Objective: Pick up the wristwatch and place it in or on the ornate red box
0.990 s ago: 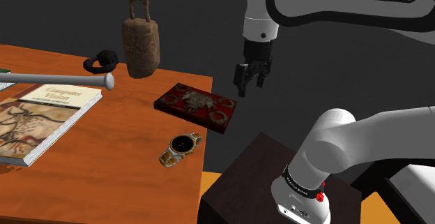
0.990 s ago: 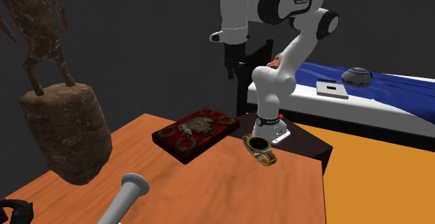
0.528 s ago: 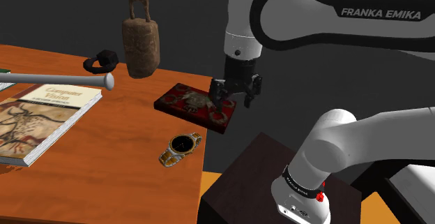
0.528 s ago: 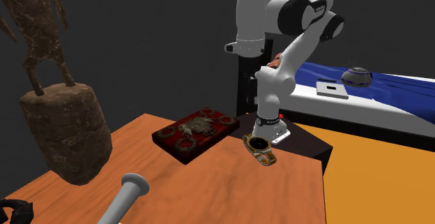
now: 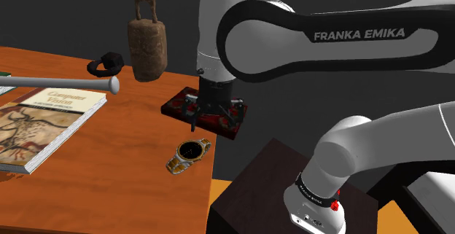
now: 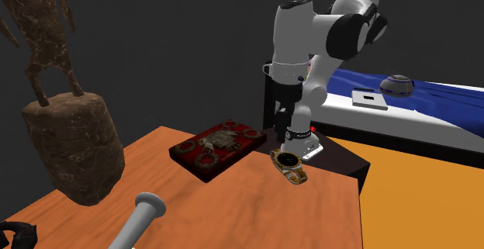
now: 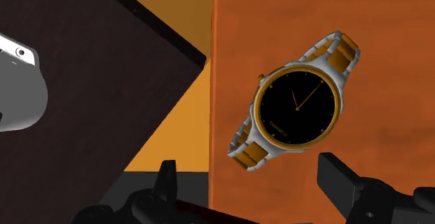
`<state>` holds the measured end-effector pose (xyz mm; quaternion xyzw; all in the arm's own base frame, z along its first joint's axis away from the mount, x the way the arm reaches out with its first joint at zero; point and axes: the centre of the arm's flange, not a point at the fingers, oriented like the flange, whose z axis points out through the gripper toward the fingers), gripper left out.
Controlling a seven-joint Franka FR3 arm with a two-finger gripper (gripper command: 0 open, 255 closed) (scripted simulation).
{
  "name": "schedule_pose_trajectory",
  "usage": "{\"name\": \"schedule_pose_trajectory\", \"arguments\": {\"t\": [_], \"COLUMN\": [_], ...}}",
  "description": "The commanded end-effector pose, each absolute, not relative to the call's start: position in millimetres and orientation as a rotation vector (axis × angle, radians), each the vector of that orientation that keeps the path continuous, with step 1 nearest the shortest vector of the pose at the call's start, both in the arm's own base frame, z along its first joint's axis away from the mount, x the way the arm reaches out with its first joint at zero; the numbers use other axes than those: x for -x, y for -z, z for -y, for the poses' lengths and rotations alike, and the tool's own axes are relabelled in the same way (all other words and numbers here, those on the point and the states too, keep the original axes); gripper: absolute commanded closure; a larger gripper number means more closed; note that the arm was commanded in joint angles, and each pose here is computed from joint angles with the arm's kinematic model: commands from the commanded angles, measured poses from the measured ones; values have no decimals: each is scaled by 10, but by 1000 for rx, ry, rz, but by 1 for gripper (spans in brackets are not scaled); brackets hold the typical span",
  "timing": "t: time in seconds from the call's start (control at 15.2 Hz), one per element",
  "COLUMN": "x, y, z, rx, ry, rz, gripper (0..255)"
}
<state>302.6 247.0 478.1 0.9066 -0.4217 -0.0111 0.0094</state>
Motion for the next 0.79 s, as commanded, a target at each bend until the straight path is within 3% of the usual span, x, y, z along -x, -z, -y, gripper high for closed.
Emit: {"name": "schedule_pose_trajectory", "arguments": {"t": [0.0,0.73], "x": [-3138,-3247], "y": [-4694,-4236], "z": [-2669,-2811], "rx": [-2767,-2715], "ry": [16,1], "rz": [1471,1576], "gripper": [0,0]}}
